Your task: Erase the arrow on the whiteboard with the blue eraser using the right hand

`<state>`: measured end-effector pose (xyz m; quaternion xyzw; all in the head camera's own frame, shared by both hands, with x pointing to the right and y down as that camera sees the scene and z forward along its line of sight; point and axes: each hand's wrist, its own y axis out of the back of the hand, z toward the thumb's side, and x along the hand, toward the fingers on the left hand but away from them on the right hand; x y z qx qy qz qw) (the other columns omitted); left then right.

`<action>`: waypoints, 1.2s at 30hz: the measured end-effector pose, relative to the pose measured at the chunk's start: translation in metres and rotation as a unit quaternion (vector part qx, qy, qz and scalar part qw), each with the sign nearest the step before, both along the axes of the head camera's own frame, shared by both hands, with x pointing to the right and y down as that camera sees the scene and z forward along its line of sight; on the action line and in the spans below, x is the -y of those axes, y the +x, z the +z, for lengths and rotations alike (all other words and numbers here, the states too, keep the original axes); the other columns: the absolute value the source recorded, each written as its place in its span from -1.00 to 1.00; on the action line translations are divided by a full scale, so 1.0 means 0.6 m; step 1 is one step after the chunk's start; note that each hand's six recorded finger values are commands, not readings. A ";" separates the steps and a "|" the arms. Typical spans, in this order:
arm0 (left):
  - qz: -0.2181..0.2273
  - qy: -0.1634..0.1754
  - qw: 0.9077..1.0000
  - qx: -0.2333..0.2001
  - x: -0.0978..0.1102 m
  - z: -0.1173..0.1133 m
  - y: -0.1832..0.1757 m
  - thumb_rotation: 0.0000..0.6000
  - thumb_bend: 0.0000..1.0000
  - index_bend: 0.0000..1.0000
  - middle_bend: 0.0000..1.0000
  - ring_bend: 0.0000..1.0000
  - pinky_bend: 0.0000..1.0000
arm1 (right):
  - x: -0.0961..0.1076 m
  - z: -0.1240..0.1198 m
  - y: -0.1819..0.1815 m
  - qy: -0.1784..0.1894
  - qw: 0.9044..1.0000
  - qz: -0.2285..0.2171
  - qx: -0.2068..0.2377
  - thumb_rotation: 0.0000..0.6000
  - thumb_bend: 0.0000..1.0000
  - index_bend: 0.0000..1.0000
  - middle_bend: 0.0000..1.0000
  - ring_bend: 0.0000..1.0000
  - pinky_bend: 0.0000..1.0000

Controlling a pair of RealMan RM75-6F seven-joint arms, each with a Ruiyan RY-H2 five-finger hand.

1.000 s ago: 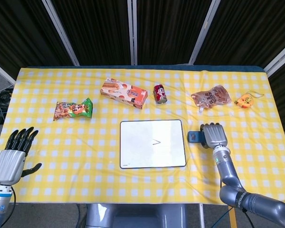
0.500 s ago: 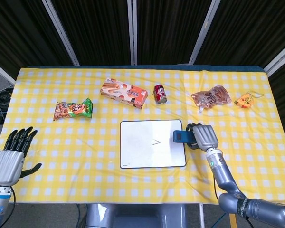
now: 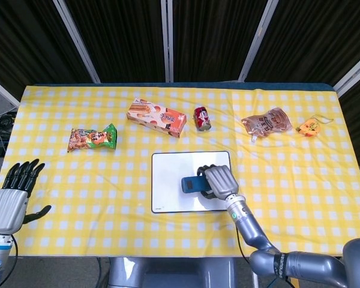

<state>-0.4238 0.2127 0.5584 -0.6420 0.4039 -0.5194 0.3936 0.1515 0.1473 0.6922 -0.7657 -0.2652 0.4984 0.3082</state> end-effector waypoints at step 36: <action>-0.015 -0.021 1.000 0.008 0.010 0.020 -0.014 1.00 -0.94 -1.00 -1.00 -1.00 -1.00 | 0.007 0.094 -0.008 -0.013 0.998 0.011 -0.061 1.00 -0.41 0.69 0.49 0.54 0.61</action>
